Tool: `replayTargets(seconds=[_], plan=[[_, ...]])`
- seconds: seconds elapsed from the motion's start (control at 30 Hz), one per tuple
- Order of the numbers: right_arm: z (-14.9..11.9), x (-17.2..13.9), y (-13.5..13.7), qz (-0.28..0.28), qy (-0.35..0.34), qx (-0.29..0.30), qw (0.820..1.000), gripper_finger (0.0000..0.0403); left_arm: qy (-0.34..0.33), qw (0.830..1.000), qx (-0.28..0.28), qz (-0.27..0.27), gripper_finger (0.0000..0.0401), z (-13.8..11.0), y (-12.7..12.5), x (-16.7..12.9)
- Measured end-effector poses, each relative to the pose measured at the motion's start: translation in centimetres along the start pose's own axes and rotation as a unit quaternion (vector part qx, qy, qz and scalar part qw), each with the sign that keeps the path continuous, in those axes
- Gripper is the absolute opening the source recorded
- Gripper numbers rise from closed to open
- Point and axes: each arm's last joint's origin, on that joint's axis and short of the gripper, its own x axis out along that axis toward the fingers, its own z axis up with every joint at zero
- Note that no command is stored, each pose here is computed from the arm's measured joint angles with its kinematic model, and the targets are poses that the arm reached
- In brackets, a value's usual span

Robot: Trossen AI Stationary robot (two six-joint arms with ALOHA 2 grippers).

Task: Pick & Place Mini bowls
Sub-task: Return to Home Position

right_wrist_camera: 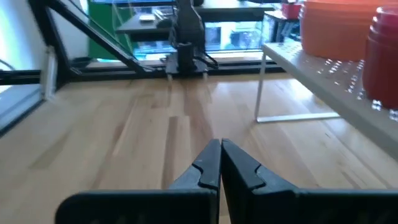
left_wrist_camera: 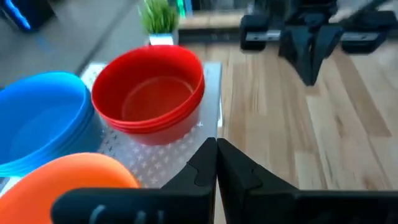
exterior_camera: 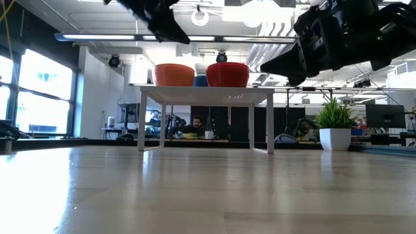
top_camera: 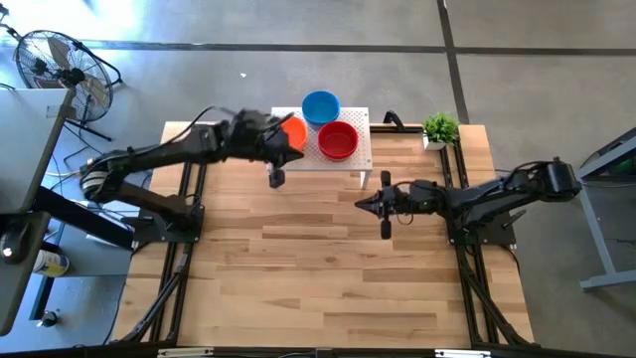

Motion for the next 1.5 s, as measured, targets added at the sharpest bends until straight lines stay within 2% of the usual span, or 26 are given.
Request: replayTargets(seconds=[0.1,0.27,0.43,0.63,0.8,1.0,1.2,1.5], plan=[[0.4,-0.6,-1.1,0.012,0.004,0.003,1.0,0.0,-0.055,0.998,-0.011,0.01,0.0002,-2.6,-0.6,-0.4],[1.1,-2.3,-3.4,-0.02,0.027,-0.001,0.999,0.0,-0.107,0.994,-0.014,0.023,0.0001,-6.6,-1.6,-1.2],[2.2,-4.6,-4.4,-0.046,0.021,-0.054,0.997,0.0,-0.137,0.989,-0.015,0.048,0.0001,-9.4,-2.3,-2.4],[3.0,-6.8,-4.9,-0.073,0.006,-0.06,0.996,0.0,-0.161,0.984,-0.034,0.062,0.0001,-11.6,-3.0,-4.5],[1.0,-8.1,-4.9,-0.089,-0.032,-0.052,0.994,0.0,-0.182,0.979,-0.048,0.076,0.0001,-13.5,-3.5,-5.9],[-1.3,-9.7,-5.0,-0.083,-0.068,-0.025,0.994,0.0,-0.205,0.974,-0.057,0.073,0.0001,-15.6,-4.2,-7.5],[-2.3,-11.0,-5.0,-0.094,-0.097,-0.039,0.99,0.0,-0.213,0.972,-0.066,0.076,0.0001,-17.7,-4.9,-8.8],[-2.3,-12.2,-5.0,-0.117,-0.108,-0.04,0.986,0.0,-0.22,0.97,-0.058,0.081,0.0001,-21.0,-5.8,-9.8]])
